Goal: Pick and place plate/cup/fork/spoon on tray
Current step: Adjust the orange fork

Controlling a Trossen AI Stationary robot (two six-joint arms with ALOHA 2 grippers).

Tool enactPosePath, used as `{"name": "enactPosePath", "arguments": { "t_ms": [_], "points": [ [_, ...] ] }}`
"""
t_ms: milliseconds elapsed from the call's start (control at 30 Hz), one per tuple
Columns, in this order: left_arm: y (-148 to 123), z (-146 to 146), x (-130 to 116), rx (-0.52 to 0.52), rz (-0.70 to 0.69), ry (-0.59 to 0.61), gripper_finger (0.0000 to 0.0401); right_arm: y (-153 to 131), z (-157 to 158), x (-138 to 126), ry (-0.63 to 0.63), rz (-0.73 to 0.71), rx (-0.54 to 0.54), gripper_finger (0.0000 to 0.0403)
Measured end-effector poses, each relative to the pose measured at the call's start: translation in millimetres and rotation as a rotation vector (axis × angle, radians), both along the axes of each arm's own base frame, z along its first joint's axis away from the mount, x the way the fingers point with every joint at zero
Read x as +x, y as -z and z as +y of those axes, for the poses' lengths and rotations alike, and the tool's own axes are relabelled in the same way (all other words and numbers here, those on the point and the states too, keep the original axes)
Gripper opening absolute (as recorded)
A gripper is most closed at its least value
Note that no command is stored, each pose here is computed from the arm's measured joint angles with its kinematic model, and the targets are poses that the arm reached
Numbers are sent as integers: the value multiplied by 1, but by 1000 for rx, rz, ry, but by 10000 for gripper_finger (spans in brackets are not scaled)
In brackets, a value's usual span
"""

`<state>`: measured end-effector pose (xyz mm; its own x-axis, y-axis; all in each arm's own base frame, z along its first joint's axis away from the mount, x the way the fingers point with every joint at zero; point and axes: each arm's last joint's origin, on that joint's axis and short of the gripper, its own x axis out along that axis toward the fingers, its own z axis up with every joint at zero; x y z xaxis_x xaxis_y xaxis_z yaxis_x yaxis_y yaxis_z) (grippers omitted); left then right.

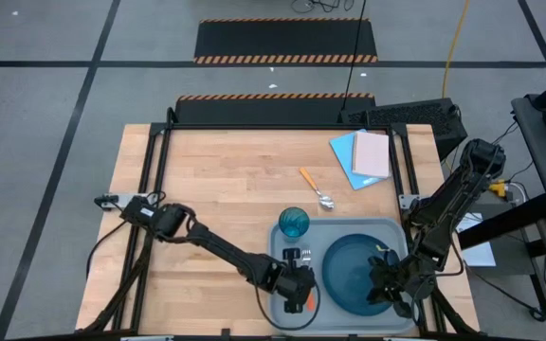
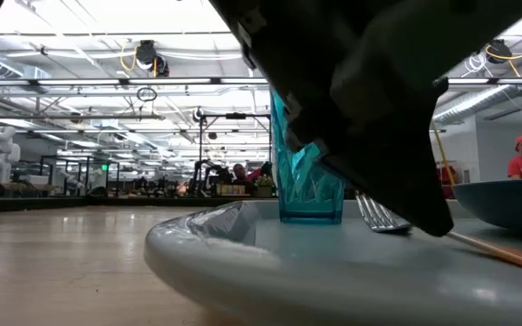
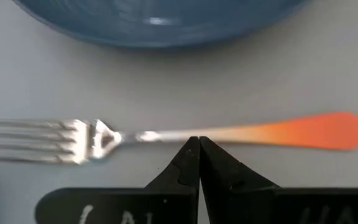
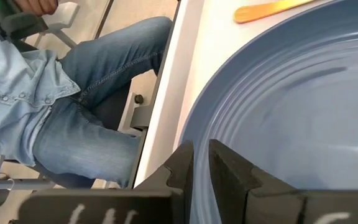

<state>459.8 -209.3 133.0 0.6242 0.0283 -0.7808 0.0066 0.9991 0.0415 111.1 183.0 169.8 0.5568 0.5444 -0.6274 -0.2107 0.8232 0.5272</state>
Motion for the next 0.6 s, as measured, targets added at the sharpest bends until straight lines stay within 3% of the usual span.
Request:
{"name": "enactPosePath", "arguments": {
  "t_ms": [600],
  "points": [
    [-3, 7, 7, -1, -33, 17, 5, 0, 0, 0, 3, -21, -16, 43]
  ]
}}
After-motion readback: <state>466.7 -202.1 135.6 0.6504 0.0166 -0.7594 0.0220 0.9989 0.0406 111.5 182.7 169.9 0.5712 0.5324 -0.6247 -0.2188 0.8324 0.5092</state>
